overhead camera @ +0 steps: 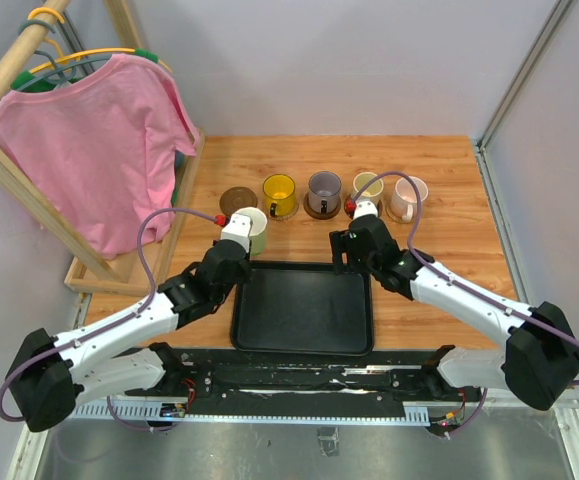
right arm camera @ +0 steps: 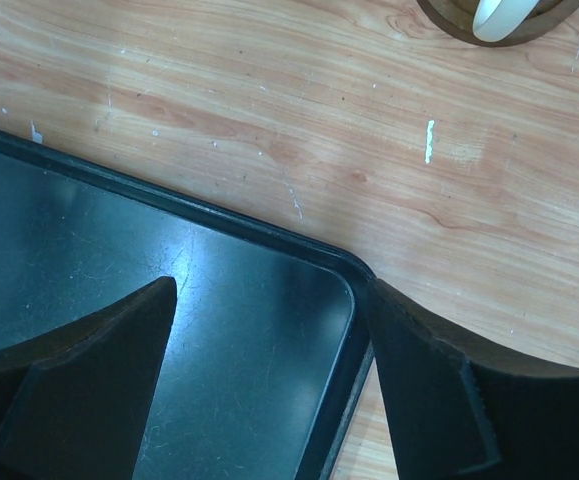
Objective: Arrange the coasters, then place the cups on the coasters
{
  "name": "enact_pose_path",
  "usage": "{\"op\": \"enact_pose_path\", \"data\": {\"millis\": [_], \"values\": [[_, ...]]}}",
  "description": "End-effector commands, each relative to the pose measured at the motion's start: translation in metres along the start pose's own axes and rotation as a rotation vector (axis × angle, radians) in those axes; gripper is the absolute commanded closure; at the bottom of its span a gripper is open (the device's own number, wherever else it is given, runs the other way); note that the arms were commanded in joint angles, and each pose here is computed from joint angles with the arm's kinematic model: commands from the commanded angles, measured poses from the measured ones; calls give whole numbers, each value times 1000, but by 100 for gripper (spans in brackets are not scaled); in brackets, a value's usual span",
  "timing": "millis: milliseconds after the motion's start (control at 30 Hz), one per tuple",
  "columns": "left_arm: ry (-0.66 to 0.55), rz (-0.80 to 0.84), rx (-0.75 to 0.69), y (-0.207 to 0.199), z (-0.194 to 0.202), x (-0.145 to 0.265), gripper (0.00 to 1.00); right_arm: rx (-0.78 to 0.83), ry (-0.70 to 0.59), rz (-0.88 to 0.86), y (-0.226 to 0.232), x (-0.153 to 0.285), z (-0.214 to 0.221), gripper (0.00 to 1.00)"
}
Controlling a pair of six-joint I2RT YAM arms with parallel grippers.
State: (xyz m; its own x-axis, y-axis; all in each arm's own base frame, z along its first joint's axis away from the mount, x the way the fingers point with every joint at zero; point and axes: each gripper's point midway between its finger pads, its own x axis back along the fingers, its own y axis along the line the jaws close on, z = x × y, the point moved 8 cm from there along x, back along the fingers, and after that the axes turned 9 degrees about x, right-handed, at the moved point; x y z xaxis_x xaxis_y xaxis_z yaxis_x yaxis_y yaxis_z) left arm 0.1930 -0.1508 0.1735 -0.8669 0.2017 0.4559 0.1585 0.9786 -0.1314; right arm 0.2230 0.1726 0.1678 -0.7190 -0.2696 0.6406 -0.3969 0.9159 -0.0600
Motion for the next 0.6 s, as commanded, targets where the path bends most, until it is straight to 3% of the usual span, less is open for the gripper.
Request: {"op": "enact_pose_path", "data": {"millis": [0, 200, 567], "values": [[-293, -76, 77, 0, -58, -10, 100, -3, 4, 37, -5, -5, 6, 23], [-358, -114, 125, 28, -70, -37, 99, 5, -6, 56, -8, -4, 8, 24], [-424, -152, 87, 59, -82, -88, 100, 3, -19, 66, -9, -10, 3, 24]]}}
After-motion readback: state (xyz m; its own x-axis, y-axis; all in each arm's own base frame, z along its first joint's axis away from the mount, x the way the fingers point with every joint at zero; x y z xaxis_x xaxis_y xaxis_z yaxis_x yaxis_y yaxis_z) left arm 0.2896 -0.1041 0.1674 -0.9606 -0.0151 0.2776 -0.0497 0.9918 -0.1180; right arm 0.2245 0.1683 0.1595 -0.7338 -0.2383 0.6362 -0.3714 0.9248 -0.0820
